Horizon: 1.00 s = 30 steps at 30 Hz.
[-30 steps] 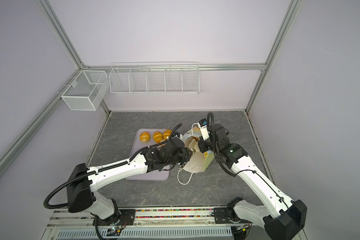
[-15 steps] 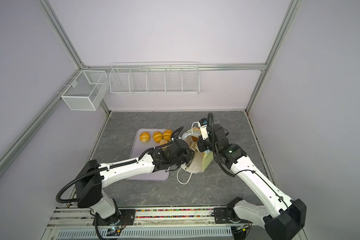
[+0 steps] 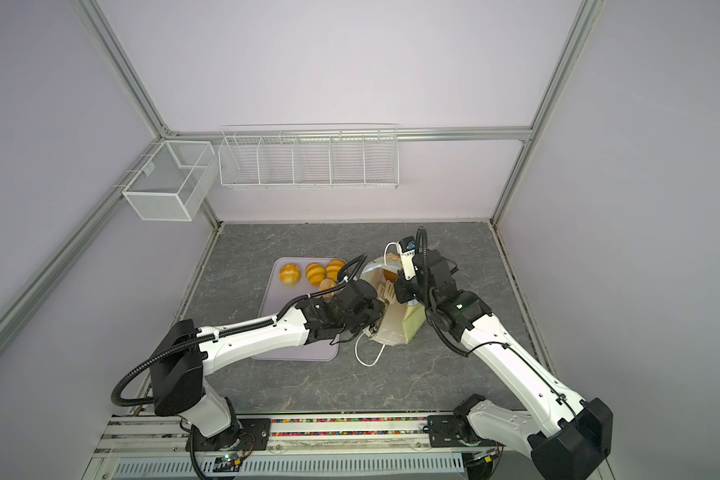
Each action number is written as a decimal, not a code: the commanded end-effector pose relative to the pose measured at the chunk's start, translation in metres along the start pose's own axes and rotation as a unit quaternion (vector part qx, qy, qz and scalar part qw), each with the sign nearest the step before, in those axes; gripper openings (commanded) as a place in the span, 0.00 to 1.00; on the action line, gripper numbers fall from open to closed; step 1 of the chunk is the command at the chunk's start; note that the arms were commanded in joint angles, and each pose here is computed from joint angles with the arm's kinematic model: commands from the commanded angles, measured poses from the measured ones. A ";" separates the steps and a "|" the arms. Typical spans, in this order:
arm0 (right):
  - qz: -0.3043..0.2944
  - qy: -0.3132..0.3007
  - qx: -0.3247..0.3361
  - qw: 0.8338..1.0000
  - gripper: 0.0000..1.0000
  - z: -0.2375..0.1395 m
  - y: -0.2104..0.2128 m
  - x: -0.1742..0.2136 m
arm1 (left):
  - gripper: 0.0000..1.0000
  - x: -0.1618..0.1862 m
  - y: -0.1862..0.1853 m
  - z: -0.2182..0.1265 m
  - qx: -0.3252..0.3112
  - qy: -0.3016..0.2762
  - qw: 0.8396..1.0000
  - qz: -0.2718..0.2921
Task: Take the fake bread out of the paper bag
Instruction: 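Insert the tongs into the bag opening with the left gripper, then push the tongs deeper into the bag toward the remaining breads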
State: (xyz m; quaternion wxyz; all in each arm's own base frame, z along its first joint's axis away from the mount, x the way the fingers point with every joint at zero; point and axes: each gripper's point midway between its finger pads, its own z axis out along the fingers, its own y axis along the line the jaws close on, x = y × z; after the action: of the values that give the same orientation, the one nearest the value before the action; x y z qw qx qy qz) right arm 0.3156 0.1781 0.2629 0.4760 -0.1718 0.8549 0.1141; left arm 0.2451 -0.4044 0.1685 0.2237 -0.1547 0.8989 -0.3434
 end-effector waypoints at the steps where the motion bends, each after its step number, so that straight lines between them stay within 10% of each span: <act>1: 0.011 -0.015 0.003 1.000 0.07 0.001 0.000 -0.003 | 0.33 -0.011 -0.010 -0.014 0.017 -0.023 0.999 -0.024; 30: 0.000 -0.017 -0.023 1.000 0.07 0.000 0.018 -0.001 | 0.42 -0.012 -0.002 0.011 -0.011 -0.032 0.999 -0.008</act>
State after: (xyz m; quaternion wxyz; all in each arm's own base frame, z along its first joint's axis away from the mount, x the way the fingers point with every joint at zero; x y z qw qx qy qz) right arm 0.3102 0.1895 0.2588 0.4762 -0.1850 0.8511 0.1211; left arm 0.2500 -0.4007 0.1568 0.2285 -0.1710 0.9027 -0.3218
